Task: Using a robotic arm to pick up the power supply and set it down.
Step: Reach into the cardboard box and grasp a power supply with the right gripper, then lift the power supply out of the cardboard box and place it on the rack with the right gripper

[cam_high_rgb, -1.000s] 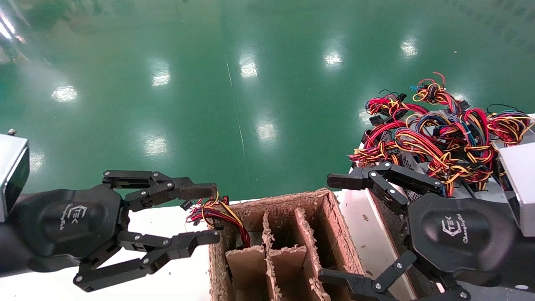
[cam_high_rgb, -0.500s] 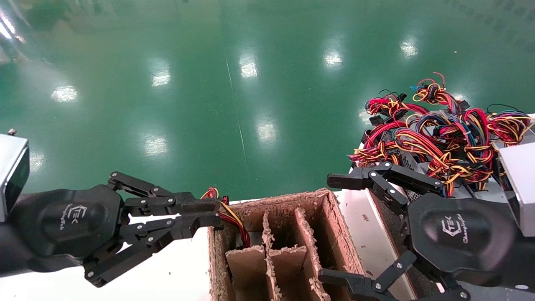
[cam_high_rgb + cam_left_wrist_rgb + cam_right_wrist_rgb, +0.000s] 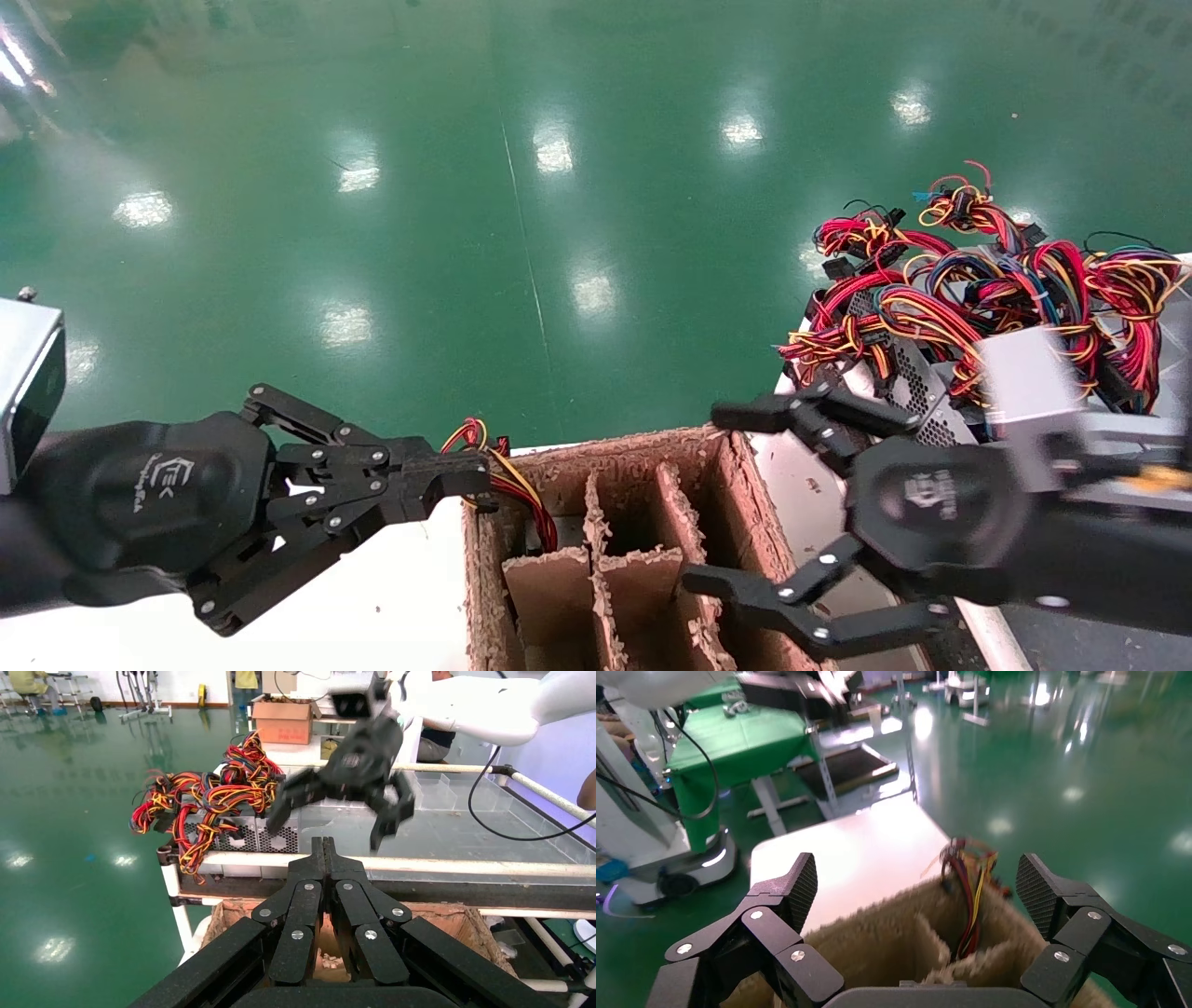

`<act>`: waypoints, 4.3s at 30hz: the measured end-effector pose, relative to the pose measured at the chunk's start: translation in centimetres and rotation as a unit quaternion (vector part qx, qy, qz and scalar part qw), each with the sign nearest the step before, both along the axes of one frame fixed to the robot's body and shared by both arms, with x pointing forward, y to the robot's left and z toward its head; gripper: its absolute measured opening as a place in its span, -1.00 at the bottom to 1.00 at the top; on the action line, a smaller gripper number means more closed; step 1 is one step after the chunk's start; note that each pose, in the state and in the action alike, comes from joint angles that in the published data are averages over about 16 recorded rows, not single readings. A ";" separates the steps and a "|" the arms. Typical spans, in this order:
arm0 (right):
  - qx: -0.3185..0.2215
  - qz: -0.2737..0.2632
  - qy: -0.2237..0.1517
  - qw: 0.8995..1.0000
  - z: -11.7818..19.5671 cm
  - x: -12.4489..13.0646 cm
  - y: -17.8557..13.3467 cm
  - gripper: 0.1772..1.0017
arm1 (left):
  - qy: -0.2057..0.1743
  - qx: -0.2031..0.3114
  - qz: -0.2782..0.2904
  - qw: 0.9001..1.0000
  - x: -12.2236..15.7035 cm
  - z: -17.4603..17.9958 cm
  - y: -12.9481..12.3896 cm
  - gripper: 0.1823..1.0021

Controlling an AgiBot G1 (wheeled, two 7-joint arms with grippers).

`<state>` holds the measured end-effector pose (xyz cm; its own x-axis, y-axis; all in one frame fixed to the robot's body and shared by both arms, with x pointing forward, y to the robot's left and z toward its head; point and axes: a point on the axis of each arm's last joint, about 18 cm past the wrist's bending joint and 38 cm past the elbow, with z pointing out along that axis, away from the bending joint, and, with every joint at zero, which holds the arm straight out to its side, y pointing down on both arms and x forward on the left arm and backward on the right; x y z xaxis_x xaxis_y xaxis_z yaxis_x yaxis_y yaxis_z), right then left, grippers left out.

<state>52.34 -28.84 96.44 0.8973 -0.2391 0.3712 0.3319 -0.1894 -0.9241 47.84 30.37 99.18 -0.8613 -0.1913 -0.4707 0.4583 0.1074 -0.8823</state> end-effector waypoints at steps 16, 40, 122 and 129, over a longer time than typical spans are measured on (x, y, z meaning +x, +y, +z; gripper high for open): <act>-0.061 -0.037 0.092 0.993 -4.3 7.7 6.2 1.00 | 0.000 0.000 0.000 1.000 0.0 0.0 0.0 -0.72; -0.083 -0.030 0.131 0.987 -6.5 13.5 13.4 0.99 | 0.000 0.000 0.000 1.000 0.0 0.0 0.0 0.50; 0.108 0.022 0.027 0.994 5.6 10.4 4.9 -0.93 | 0.000 0.000 0.000 1.000 0.0 0.0 0.0 1.00; 0.123 0.016 -0.012 0.992 8.9 6.1 -0.5 -0.93 | 0.000 0.000 0.000 1.000 0.0 0.0 0.0 1.00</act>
<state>58.43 -29.34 105.39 0.8979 -0.2958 0.3261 0.3560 0.0520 -0.9331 47.84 30.37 99.18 -0.8613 -0.1913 -0.4707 0.4583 0.1074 -0.8823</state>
